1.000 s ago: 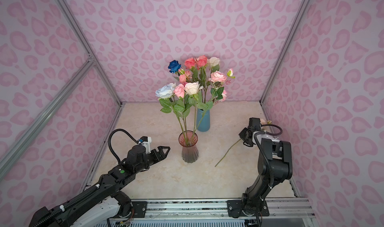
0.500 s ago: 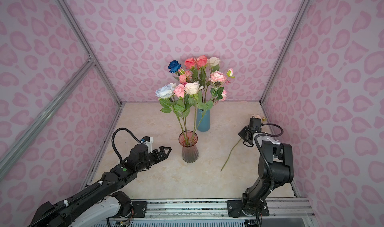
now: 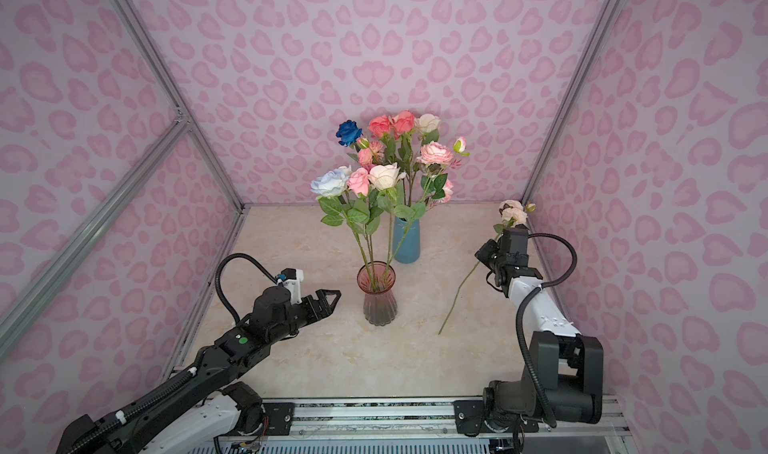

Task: Arrange the flowers into the vase
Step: 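Lift the peach rose and carry it toward the vases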

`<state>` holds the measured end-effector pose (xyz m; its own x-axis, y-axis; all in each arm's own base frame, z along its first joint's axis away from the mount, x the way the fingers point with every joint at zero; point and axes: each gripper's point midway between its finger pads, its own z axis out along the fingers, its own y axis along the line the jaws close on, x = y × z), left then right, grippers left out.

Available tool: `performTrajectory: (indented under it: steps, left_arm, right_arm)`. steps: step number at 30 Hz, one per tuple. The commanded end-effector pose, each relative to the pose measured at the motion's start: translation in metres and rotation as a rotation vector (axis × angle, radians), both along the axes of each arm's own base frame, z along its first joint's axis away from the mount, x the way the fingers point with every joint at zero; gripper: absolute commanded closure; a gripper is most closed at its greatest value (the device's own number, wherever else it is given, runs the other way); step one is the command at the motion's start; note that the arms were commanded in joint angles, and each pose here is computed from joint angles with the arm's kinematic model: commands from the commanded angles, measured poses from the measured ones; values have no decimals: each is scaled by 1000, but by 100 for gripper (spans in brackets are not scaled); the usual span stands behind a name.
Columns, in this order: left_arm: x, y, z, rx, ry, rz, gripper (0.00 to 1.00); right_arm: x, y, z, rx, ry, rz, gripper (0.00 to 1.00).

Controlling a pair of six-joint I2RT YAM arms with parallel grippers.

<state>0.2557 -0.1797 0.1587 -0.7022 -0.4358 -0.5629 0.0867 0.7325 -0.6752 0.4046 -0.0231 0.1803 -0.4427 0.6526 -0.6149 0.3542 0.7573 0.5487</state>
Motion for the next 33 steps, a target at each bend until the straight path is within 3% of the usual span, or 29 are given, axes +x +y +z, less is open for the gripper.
performTrajectory:
  steps: [1, 8, 16, 24, 33]
  left_arm:
    - [3, 11, 15, 36, -52, 40, 5]
    - [1, 42, 66, -3, -194, 179, 5]
    - [-8, 75, 71, 22, -262, 298, 5]
    - [-11, 68, 77, -7, -278, 256, 5]
    - [-4, 64, 69, 51, -238, 239, 5]
  right_arm:
    - [-6, 0, 35, -29, -91, -16, 97]
    - [-37, 11, 126, -104, -326, -5, 98]
    - [-89, 24, 216, -153, -663, -30, 97]
    - [-112, 51, 273, -127, -878, 44, 97]
    - [-127, 101, 323, -146, -972, 199, 97]
